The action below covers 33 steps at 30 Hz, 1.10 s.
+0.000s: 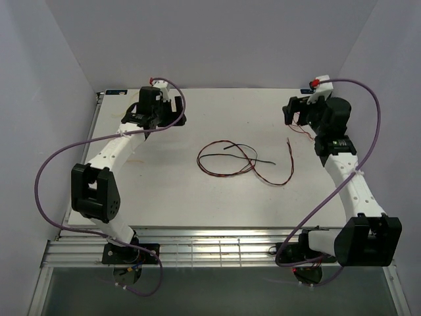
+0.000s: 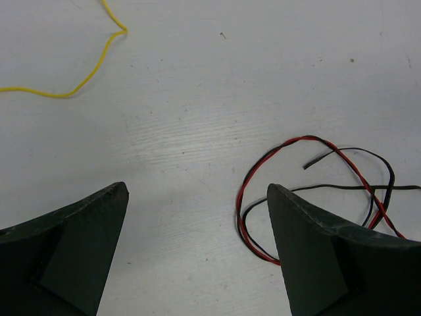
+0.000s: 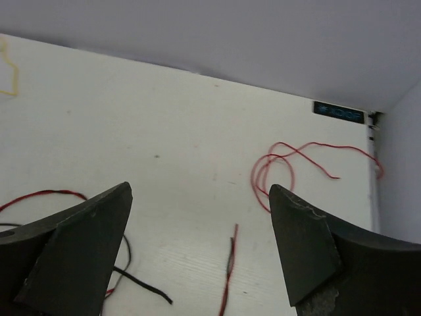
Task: Untangle the cables
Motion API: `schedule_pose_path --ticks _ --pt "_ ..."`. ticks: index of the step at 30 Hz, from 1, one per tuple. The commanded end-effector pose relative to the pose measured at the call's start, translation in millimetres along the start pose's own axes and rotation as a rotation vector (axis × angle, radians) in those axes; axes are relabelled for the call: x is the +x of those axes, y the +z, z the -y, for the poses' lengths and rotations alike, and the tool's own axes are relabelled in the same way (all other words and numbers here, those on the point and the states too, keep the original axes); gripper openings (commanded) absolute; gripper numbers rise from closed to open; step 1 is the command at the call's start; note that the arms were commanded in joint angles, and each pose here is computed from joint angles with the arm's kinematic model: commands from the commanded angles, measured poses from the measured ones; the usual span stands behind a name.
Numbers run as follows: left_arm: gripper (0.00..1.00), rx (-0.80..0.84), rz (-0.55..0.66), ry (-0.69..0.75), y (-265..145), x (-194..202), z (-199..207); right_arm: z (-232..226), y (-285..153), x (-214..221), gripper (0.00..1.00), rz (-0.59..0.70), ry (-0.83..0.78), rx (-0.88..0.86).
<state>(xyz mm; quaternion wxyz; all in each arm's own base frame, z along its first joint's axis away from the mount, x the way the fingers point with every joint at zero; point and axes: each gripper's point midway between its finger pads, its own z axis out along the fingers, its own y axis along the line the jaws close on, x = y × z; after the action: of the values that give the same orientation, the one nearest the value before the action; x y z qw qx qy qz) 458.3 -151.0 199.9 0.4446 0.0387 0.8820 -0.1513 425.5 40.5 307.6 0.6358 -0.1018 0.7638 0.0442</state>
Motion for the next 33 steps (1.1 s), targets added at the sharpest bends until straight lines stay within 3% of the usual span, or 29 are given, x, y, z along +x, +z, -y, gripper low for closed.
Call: schedule_pose_path --ticks 1,2,4,6,7,11,17,24,26,27,29,30,32,33 --pt "0.98 0.026 0.073 -0.024 -20 -13 8 -65 -11 -4 0.90 0.196 0.079 -0.348" --pt "0.98 0.024 0.075 -0.029 -21 -11 7 -77 -13 -3 0.90 0.192 0.119 -0.414" --pt "0.98 0.021 0.092 -0.050 -27 -12 7 -89 0 36 0.90 0.011 0.218 -0.441" --pt "0.98 0.017 0.098 -0.066 -31 -4 6 -97 15 50 0.90 -0.094 0.199 -0.395" --pt "0.98 0.018 0.101 -0.078 -33 -2 6 -101 24 81 0.90 -0.208 0.201 -0.366" --pt "0.98 0.018 0.088 -0.112 -35 12 5 -111 49 132 0.90 -0.406 0.150 -0.243" --pt "0.98 -0.005 0.062 -0.151 -30 26 0 -109 79 206 0.93 -0.597 0.164 -0.063" --pt "0.98 -0.008 0.058 -0.150 -29 27 0 -116 82 259 0.99 -0.755 0.131 -0.026" --pt "0.98 -0.010 0.058 -0.148 -29 27 0 -117 78 268 0.83 -0.774 0.131 -0.030" --pt "0.98 -0.013 0.058 -0.148 -29 27 -1 -119 77 269 0.65 -0.778 0.133 -0.032" --pt "0.98 -0.017 0.056 -0.150 -29 28 -2 -120 71 272 0.49 -0.787 0.134 -0.032" --pt "0.98 -0.018 0.056 -0.149 -29 28 -2 -124 70 268 0.31 -0.772 0.126 -0.043" --pt "0.98 -0.021 0.052 -0.150 -28 30 -3 -128 65 267 0.10 -0.768 0.109 -0.077" --pt "0.98 -0.023 0.053 -0.152 -29 30 -3 -132 63 259 0.08 -0.751 0.110 -0.093"
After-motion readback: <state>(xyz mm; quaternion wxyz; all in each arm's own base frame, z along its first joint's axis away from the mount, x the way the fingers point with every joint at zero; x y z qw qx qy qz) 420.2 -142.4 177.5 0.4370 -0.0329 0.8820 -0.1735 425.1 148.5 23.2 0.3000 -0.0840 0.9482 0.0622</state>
